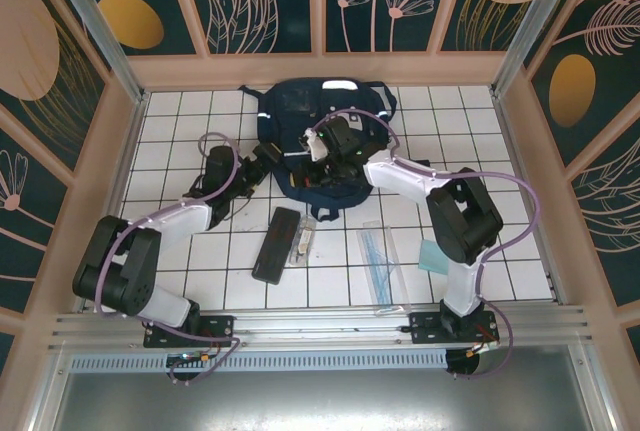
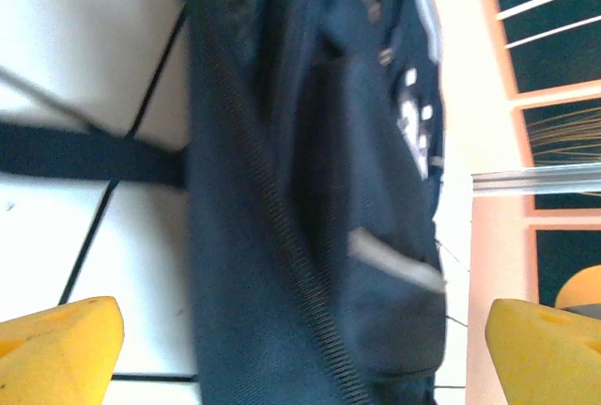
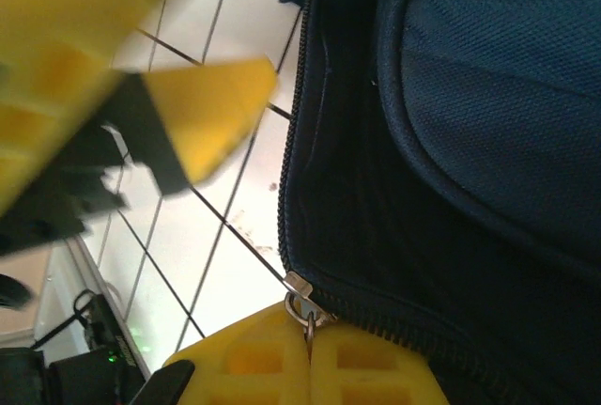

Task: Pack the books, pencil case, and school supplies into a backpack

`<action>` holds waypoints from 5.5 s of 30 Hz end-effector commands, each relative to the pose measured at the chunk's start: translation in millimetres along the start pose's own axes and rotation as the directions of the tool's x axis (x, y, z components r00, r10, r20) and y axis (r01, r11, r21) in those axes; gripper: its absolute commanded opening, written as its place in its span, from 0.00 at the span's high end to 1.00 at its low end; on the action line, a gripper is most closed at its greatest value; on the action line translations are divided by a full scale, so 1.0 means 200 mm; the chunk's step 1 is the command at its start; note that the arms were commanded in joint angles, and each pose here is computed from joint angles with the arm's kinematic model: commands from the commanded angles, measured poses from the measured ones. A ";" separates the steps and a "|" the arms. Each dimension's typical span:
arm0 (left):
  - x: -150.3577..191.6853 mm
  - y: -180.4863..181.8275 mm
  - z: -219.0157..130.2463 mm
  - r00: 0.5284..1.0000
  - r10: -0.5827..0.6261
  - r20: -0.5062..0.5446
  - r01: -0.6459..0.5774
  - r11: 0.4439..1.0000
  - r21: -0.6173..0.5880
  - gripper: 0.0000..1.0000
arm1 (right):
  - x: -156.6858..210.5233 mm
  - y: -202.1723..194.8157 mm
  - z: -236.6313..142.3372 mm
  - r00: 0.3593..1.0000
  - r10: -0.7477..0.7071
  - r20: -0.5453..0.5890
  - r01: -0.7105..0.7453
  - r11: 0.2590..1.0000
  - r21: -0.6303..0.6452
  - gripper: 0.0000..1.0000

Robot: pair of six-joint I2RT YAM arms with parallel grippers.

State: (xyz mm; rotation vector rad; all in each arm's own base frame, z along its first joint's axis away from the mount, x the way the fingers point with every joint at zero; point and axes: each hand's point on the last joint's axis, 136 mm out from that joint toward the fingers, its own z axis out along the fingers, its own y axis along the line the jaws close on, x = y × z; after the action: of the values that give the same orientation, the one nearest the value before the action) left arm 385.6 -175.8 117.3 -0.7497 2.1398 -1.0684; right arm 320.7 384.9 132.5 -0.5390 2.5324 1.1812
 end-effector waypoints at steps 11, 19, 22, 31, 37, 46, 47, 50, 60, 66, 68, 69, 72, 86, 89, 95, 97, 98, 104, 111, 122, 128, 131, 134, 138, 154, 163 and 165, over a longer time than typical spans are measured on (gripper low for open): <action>0.12 -0.08 0.27 0.987 -0.144 -0.068 0.153 0.976 0.153 0.63 | 0.09 0.21 -0.05 0.998 0.044 -0.038 -0.051 0.976 -0.211 1.00; -0.04 -0.02 0.23 0.999 -0.033 0.032 0.030 0.998 0.062 1.00 | 0.60 -0.21 -0.18 0.938 0.194 -0.288 -0.156 0.976 0.150 1.00; -0.10 -0.03 0.23 1.000 0.013 0.027 -0.014 0.999 0.045 1.00 | 0.70 -0.45 -0.33 0.913 0.305 -0.272 -0.216 0.926 0.311 1.00; -0.14 -0.14 0.21 0.983 0.182 -0.030 -0.181 0.983 0.034 1.00 | 0.35 -0.97 -0.87 0.960 0.261 0.099 -0.254 0.667 0.701 1.00; -0.15 -0.16 0.28 0.967 0.243 -0.082 -0.241 0.970 0.029 1.00 | -0.01 -0.97 -1.04 0.976 0.013 0.217 -0.185 0.569 0.801 1.00; -0.22 -0.26 0.47 0.957 0.271 -0.104 -0.265 0.962 0.074 0.80 | -0.02 -0.44 -0.59 0.988 -0.097 0.121 0.047 0.931 0.362 1.00; -0.22 -0.28 0.49 0.956 0.270 -0.115 -0.262 0.962 0.078 0.56 | -0.01 -0.37 -0.54 0.988 -0.098 0.120 0.059 0.954 0.296 1.00; -0.24 -0.31 0.52 0.954 0.267 -0.134 -0.260 0.963 0.072 0.19 | -0.03 -0.22 -0.43 0.985 -0.100 0.143 0.077 0.985 0.157 1.00; -0.28 -0.21 0.13 0.963 0.267 -0.041 -0.269 0.959 -0.091 0.01 | -0.26 0.12 -0.19 0.962 -0.158 0.224 0.173 0.984 -0.045 1.00; -0.32 -0.18 -0.16 0.960 0.272 0.062 -0.256 0.948 -0.188 0.01 | -0.37 0.22 -0.20 0.945 -0.187 0.268 0.216 0.973 -0.080 1.00; -0.27 -0.16 -0.19 0.977 0.206 0.061 -0.196 0.970 -0.145 0.01 | -0.39 0.25 -0.20 0.941 -0.180 0.287 0.215 0.972 -0.098 1.00; -0.23 -0.16 -0.19 0.987 0.150 0.054 -0.144 0.984 -0.101 0.01 | -0.39 0.27 -0.20 0.941 -0.172 0.292 0.214 0.970 -0.117 1.00; -0.13 -0.10 -0.14 1.000 -0.022 0.023 0.022 1.000 -0.011 0.01 | -0.38 0.34 -0.20 0.942 -0.164 0.293 0.221 0.960 -0.173 1.00; -0.16 -0.16 -0.04 0.966 -0.226 0.122 0.202 0.962 0.181 0.99 | -0.03 0.32 -0.13 0.986 -0.130 0.102 0.147 0.972 -0.183 1.00; -0.18 -0.15 -0.05 0.968 -0.200 0.150 0.176 0.972 0.156 1.00 | 0.17 0.12 -0.13 0.993 -0.116 -0.032 0.114 0.992 -0.052 1.00; -0.27 -0.08 -0.16 0.966 -0.158 0.204 0.140 0.985 0.102 1.00 | 0.50 -0.41 -0.25 0.968 0.057 -0.243 0.006 0.968 0.250 1.00; -0.28 -0.08 -0.19 0.968 -0.137 0.212 0.120 0.989 0.089 1.00 | 0.51 -0.59 -0.31 0.966 0.107 -0.235 -0.013 0.929 0.370 1.00; -0.28 -0.10 -0.20 0.970 -0.122 0.211 0.106 0.991 0.085 1.00 | 0.51 -0.62 -0.33 0.967 0.108 -0.231 -0.007 0.917 0.399 1.00; -0.24 -0.13 -0.24 0.985 -0.065 0.161 0.055 0.996 0.070 1.00 | 0.14 -0.95 -0.53 0.998 0.056 -0.032 -0.025 0.792 0.610 1.00; -0.25 -0.11 -0.29 0.987 -0.024 0.156 0.020 0.999 0.030 1.00 | -0.17 -1.19 -0.71 0.996 -0.092 0.004 0.047 0.540 0.840 1.00; -0.28 -0.05 -0.26 0.984 0.012 0.177 -0.009 1.000 -0.020 1.00 | -0.10 -0.98 -0.58 0.994 -0.110 -0.010 0.081 0.663 0.744 1.00; -0.33 -0.05 -0.24 0.976 0.068 0.209 -0.056 0.996 -0.062 1.00 | 0.00 -0.76 -0.63 0.999 -0.039 0.014 0.022 0.775 0.632 0.58; -0.35 -0.04 -0.24 0.971 0.102 0.218 -0.081 0.992 -0.100 0.86 | 0.01 -0.66 -0.71 0.998 -0.045 0.053 0.004 0.797 0.604 0.49; -0.37 0.02 -0.28 0.964 0.130 0.234 -0.089 0.980 -0.175 0.25 | -0.05 -0.59 -0.78 0.990 -0.060 0.127 -0.024 0.816 0.577 0.44; -0.43 0.08 -0.38 0.936 0.178 0.305 -0.091 0.956 -0.278 0.01 | -0.17 -0.59 -0.84 0.968 -0.058 0.245 -0.092 0.825 0.558 0.40; -0.40 -0.03 -0.23 0.953 0.200 0.229 -0.162 0.971 -0.173 0.01 | -0.53 -0.82 -0.53 0.876 0.096 0.473 -0.316 0.854 0.413 0.41; -0.34 0.14 -0.14 0.962 0.191 0.194 -0.146 0.964 -0.224 0.01 | -0.61 -0.90 -0.34 0.866 0.205 0.457 -0.366 0.881 0.299 0.54; -0.33 0.16 -0.13 0.964 0.189 0.187 -0.144 0.963 -0.228 0.01 | -0.56 -0.87 -0.29 0.878 0.210 0.431 -0.352 0.893 0.282 0.54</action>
State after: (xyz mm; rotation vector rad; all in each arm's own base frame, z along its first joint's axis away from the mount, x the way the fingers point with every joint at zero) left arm 398.0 -97.8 122.7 -0.7261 2.1339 -0.6202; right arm 495.5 239.5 92.7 0.1766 2.4542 0.6783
